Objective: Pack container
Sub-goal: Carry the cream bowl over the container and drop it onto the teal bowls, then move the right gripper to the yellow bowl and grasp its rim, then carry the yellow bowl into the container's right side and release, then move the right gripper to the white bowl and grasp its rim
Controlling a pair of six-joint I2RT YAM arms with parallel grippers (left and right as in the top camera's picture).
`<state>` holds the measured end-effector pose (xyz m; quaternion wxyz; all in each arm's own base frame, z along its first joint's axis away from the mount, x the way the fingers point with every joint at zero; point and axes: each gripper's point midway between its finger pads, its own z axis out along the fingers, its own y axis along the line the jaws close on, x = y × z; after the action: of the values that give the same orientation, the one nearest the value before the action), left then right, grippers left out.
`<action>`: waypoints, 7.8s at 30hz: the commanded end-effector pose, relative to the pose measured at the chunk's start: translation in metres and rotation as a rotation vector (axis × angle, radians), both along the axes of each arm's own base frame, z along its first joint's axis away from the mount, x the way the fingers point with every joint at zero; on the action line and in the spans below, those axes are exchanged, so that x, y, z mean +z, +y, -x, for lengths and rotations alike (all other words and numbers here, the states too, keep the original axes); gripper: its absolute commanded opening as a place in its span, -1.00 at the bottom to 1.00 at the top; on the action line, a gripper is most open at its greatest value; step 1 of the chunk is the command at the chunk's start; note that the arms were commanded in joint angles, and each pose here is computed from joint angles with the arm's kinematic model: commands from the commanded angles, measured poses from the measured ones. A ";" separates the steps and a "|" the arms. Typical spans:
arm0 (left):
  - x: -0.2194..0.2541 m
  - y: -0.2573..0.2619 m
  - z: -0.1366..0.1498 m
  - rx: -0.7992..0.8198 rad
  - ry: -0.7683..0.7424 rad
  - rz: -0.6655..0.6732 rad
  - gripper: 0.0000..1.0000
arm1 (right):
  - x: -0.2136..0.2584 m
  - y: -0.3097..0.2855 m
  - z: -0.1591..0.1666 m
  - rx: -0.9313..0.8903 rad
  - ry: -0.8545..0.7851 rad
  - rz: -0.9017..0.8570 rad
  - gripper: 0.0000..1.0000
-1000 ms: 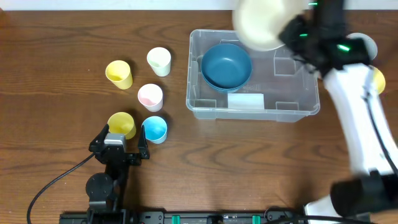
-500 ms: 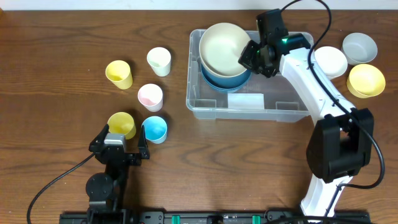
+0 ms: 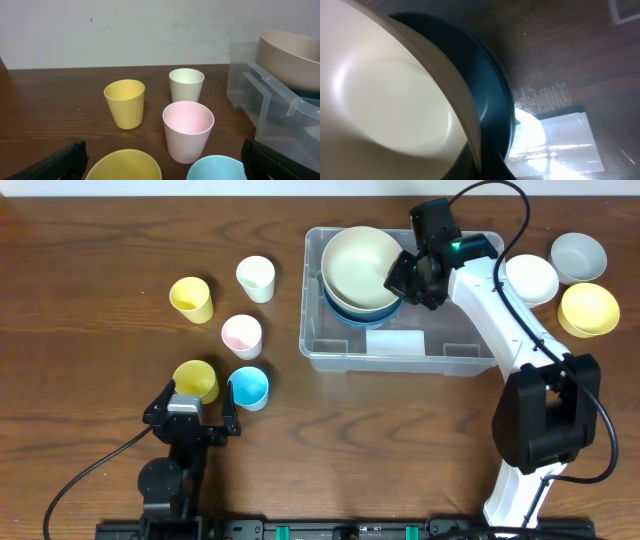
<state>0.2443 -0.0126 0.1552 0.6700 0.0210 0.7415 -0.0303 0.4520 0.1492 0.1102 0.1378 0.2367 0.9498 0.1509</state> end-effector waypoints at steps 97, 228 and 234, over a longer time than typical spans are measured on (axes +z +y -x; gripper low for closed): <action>-0.016 -0.001 0.000 -0.007 0.043 -0.012 0.96 | -0.099 -0.430 0.131 -0.810 0.349 0.211 -0.29; -0.016 -0.001 0.000 -0.007 0.043 -0.012 0.96 | 0.069 -0.318 -0.008 -0.444 0.059 0.297 0.98; -0.016 -0.001 0.000 -0.007 0.043 -0.012 0.96 | 0.003 -0.321 -0.005 -0.439 0.116 0.290 0.99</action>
<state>0.2443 -0.0125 0.1551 0.6699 0.0208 0.7416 -0.0302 0.4630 -0.1734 0.1395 0.1669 0.4187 0.8920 -0.0357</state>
